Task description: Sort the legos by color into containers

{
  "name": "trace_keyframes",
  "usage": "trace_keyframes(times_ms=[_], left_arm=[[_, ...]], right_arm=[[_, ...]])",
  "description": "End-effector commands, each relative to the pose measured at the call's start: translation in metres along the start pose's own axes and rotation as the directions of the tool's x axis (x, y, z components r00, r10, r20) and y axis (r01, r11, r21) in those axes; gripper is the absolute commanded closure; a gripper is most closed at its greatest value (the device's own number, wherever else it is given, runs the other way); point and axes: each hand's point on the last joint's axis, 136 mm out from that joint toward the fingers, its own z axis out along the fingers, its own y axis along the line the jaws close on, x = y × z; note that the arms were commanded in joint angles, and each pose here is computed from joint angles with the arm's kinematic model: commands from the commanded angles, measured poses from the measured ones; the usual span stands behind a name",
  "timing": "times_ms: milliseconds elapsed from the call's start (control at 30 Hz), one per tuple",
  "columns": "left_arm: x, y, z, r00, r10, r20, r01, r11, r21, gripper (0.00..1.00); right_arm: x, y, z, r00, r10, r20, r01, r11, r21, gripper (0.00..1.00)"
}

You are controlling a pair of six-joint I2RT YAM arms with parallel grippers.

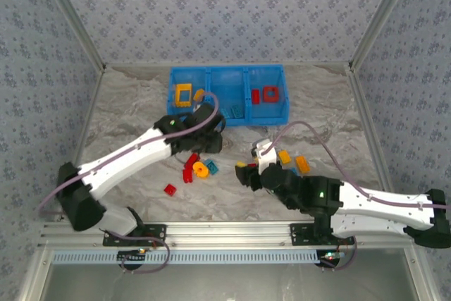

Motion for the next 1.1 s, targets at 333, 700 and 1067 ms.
trace_keyframes(times_ms=[333, 700, 1067], left_arm=[[-0.131, 0.007, 0.129, 1.000, 0.001, -0.007, -0.002, 0.989, -0.149, 0.71], [-0.160, 0.034, 0.196, 0.998, -0.069, -0.010, 0.065, 0.979, -0.193, 0.69], [-0.165, 0.026, 0.186, 0.994, -0.105, -0.007, 0.102, 0.981, -0.165, 0.41]], right_arm=[[-0.039, -0.064, 0.048, 0.990, 0.119, 0.077, -0.135, 0.959, 0.251, 0.40], [-0.053, -0.060, 0.080, 0.980, 0.164, 0.117, -0.182, 0.969, 0.168, 0.40], [-0.040, -0.055, 0.073, 0.984, 0.162, 0.079, -0.173, 0.973, 0.154, 0.39]])
